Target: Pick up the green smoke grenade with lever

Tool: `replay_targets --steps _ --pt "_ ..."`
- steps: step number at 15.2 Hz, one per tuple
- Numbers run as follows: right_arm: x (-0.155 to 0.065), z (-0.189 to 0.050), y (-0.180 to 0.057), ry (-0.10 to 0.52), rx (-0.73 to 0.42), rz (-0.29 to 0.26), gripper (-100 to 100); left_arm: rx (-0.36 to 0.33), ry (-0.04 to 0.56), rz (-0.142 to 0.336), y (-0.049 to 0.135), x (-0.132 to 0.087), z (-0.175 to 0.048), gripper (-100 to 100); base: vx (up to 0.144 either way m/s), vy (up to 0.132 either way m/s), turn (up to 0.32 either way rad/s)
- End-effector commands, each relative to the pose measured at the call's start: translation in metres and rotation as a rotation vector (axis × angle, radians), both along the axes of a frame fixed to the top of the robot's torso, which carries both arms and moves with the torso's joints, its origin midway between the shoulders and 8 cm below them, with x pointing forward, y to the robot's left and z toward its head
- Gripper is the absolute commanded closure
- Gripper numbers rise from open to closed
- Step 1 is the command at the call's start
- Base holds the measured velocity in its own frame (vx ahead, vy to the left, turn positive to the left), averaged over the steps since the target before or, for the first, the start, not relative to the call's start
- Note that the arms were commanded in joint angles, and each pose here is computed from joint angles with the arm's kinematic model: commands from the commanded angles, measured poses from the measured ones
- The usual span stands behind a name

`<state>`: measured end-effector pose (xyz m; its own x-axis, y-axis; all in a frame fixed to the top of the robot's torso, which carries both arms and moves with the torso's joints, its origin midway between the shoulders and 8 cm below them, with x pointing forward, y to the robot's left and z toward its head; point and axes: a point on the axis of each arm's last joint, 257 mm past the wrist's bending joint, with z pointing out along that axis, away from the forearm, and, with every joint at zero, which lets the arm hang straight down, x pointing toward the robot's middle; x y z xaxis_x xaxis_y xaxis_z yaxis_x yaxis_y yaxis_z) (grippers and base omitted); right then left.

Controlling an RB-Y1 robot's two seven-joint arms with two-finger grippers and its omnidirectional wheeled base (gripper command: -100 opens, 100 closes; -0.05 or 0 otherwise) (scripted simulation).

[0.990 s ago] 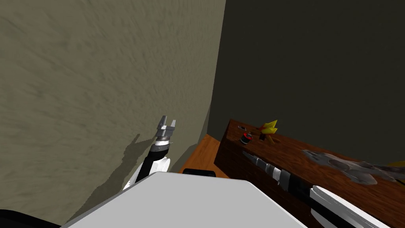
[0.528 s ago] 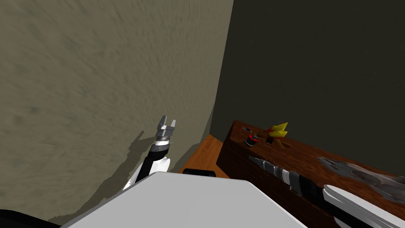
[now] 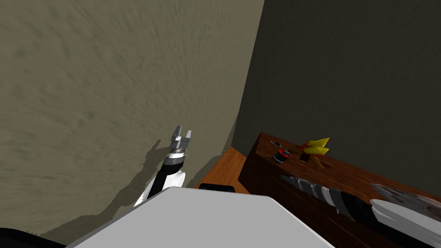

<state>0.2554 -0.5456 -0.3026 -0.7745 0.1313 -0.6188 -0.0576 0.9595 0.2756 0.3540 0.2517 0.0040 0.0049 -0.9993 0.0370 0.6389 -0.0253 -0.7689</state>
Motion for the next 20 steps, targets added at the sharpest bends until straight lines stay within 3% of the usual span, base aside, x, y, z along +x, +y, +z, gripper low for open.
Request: replay_targets --steps 1,2,3,4,10,15,17,20 --pt "0.0 0.005 -0.008 0.021 -0.035 0.013 -100 0.0 0.0 0.0 0.0 0.0 0.0 0 -0.02 0.028 0.054" --pt "-0.009 0.004 -0.027 0.058 -0.08 0.011 -100 0.0 0.0 0.0 0.0 0.0 0.0 0 -0.021 0.037 0.149" --pt "-0.006 0.009 -0.03 0.063 -0.097 0.025 -100 0.0 0.0 0.0 0.0 0.0 0.0 0 -0.021 0.035 0.152" --pt "-0.015 0.009 -0.048 0.098 -0.139 0.02 -100 0.0 0.0 0.0 0.0 0.0 0.0 0 -0.026 0.041 0.195" --pt "-0.024 0.035 -0.106 0.205 -0.315 0.056 -100 0.0 0.0 0.0 0.0 0.0 0.0 0 -0.014 0.038 0.158" --pt "-0.025 0.057 -0.137 0.262 -0.42 0.079 -100 0.0 0.0 0.0 0.0 0.0 0.0 0 -0.009 0.03 0.134" --pt "-0.027 0.074 -0.16 0.306 -0.495 0.087 -100 0.0 0.0 0.0 0.0 0.0 0.0 0 -0.003 0.027 0.162" --pt "-0.025 0.084 -0.17 0.324 -0.532 0.096 -100 0.0 0.0 0.0 0.0 0.0 0.0 0 -0.004 0.024 0.111"
